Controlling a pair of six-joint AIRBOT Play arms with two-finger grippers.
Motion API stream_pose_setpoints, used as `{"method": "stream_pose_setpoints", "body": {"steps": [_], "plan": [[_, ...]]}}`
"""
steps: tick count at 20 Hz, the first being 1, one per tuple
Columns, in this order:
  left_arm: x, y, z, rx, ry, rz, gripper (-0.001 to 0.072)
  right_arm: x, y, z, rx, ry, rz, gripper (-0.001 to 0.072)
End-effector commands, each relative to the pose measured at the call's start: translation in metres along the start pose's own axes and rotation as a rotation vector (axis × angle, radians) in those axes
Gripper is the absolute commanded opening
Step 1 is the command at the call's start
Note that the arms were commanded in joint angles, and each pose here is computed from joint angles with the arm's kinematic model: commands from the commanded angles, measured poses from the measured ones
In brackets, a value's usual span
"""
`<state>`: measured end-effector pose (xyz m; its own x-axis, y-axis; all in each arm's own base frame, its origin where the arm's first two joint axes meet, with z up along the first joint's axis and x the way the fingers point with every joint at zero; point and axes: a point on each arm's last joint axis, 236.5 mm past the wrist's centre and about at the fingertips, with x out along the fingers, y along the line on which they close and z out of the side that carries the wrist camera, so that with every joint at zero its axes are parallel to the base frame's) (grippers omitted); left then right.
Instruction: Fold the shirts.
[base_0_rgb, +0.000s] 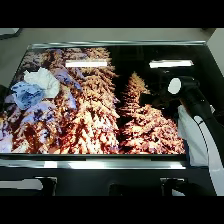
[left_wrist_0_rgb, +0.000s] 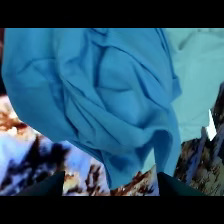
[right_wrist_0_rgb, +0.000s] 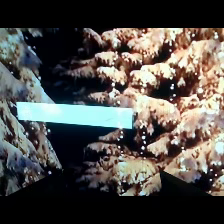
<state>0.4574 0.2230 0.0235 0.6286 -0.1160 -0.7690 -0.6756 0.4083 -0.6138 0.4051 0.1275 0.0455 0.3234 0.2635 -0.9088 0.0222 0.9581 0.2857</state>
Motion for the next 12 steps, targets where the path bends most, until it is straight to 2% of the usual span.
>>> {"method": "stream_pose_setpoints", "body": {"steps": [1,7,8,10,12], "plan": [[0.036,0.010,0.026,-0.090,-0.034,-0.110,0.0709,0.000,0.011,-0.006,0.021,0.026,0.046,0.0672],[0.101,-0.003,0.010,-0.201,0.029,-0.241,0.0701,-0.003,0.023,-0.028,0.043,0.120,0.093,0.0673],[0.104,-0.005,0.007,-0.203,0.038,-0.243,0.0574,-0.003,0.022,-0.033,0.042,0.140,0.089,0.0673],[0.099,-0.014,0.001,-0.182,0.064,-0.272,0.0034,-0.004,0.021,-0.039,0.041,0.165,0.083,0.0673],[0.073,-0.041,0.004,-0.141,0.064,-0.370,0.0036,-0.009,0.021,-0.044,0.037,0.183,0.082,0.0673]]}}
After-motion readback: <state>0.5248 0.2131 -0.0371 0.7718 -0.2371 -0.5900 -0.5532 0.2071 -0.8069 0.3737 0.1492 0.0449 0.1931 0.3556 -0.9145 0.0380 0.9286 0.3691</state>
